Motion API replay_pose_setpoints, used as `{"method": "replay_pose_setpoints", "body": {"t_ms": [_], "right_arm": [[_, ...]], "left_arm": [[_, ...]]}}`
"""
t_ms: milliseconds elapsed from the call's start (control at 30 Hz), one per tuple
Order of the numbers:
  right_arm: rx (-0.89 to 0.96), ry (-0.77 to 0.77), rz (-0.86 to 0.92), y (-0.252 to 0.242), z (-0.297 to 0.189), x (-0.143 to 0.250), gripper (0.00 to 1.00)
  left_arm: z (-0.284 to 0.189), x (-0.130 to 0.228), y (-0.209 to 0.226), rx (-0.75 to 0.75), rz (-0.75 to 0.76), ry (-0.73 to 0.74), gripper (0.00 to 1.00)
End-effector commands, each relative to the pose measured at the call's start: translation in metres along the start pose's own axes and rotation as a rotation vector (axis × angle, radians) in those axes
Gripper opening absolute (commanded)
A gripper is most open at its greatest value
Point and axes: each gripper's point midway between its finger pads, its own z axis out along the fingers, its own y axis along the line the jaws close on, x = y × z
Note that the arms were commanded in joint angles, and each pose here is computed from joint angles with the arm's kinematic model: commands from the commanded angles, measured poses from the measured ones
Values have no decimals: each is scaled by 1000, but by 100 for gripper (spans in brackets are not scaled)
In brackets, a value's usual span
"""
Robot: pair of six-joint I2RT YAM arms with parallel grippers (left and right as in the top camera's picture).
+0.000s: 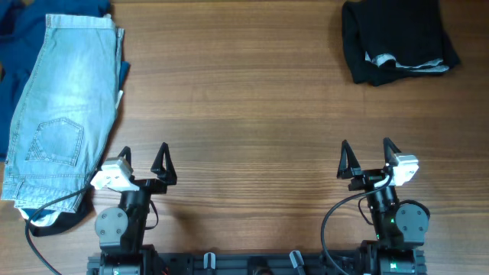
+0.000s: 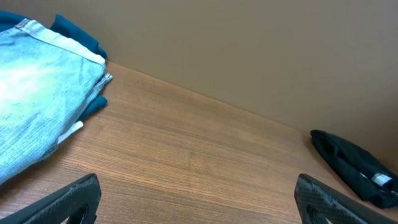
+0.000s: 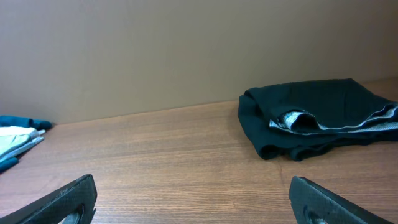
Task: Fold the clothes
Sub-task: 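Move both grippers toward the light-blue denim shorts on the left, then grasp the denim shorts with the left gripper and lift them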
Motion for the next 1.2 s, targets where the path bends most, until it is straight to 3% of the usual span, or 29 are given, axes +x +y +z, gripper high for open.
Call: {"method": "replay_pose_setpoints", "body": {"t_ms": [0,400,567,767,967,1100,1167], "right_arm": [[3,-10,13,0,0,-2,100],[-82,-62,-6,17,-2,-20,100],[-100,-32,-79,23,2,-34,100],[-193,76,-108,43,33,-72,100],[-263,358,-20,54,92,-90,100],[-226,671,54,42,123,-59,100],[-201,830,113,34,131,-31,100]], "left_arm": [[0,1,0,0,13,-1,100],[0,0,-1,2,13,-4,100],[-4,-27,-12,12,17,-29,100],[10,-51,-21,-49,-1,116,100],[36,-80,-30,-159,-29,380,100],[54,-92,-33,-242,-54,579,100],[74,-88,-29,-247,13,669,100]]}}
